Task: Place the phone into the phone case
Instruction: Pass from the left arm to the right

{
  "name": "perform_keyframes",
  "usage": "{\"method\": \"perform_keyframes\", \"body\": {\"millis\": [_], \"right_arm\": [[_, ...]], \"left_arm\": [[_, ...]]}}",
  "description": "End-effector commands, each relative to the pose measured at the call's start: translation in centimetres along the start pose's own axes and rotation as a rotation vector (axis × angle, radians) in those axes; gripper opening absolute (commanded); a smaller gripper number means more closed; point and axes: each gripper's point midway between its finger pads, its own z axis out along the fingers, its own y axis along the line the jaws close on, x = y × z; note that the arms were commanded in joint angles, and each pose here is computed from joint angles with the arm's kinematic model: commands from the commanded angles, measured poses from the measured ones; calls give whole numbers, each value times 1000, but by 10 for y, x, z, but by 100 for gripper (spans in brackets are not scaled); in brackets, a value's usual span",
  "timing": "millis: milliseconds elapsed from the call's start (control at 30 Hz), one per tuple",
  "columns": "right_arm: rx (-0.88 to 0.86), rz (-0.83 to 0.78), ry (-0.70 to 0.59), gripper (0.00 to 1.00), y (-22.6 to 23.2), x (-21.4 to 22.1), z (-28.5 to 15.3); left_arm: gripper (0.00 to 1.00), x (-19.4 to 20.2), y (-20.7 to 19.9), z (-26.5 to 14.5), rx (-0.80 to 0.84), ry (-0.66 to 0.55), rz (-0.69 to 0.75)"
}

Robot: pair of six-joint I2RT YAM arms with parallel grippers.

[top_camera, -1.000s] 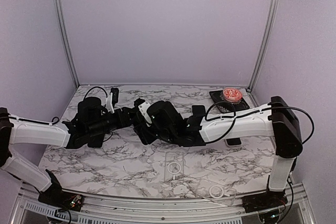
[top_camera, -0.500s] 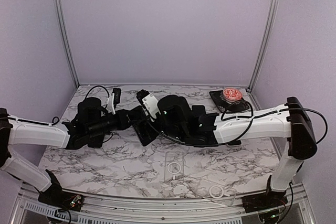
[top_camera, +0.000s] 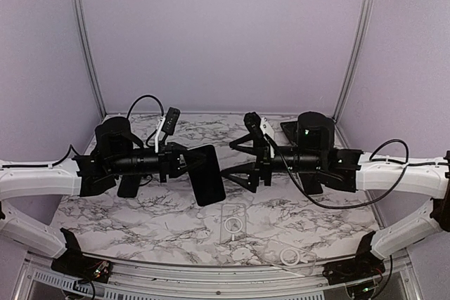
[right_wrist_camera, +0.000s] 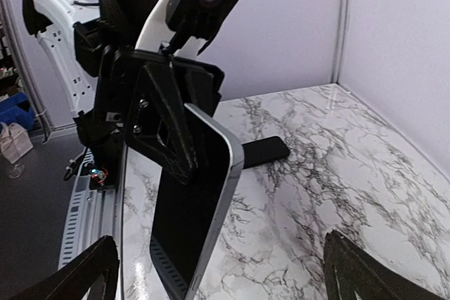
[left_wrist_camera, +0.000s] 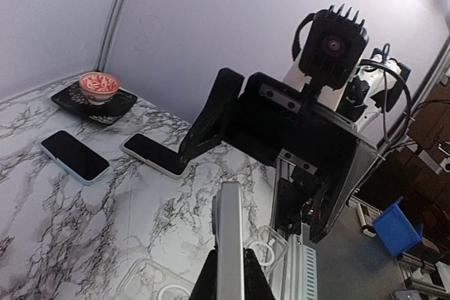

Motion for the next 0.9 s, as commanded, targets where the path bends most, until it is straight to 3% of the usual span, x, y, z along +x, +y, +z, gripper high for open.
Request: {"method": "perform_keyframes", "body": {"millis": [0,100,333,467,533,567,600,633,667,767,867], "right_arm": [[-234,-3,35,98,39,6,4],[-292,15,52,87,46,8,6],[-377,81,73,38,55,15,13],[-394,96,80,1,58,19,11],[-389,102,81,0,58,20,9],[-367,110,85,0,55,23,9],[-327,128,96,0,49,27,9],[-277,151,113,0,41,33,9],[-215,179,137,0,30,42,8],[-8,315,227,0,-8,75,-4],[173,418,332,0,-33,113,-24]], "left_arm": [[0,-19,-51,4,188,0,106],[0,-18,-61,10,217,9,126],[0,-9,-58,23,197,51,117],[0,-3,-54,27,175,72,114],[0,2,-48,29,145,89,115],[17,3,-40,31,104,93,110],[43,5,-30,33,56,98,106],[61,8,-18,34,-8,108,104],[72,14,-4,34,-81,134,101],[78,46,48,23,-353,285,113],[72,83,81,4,-528,458,119]]}}
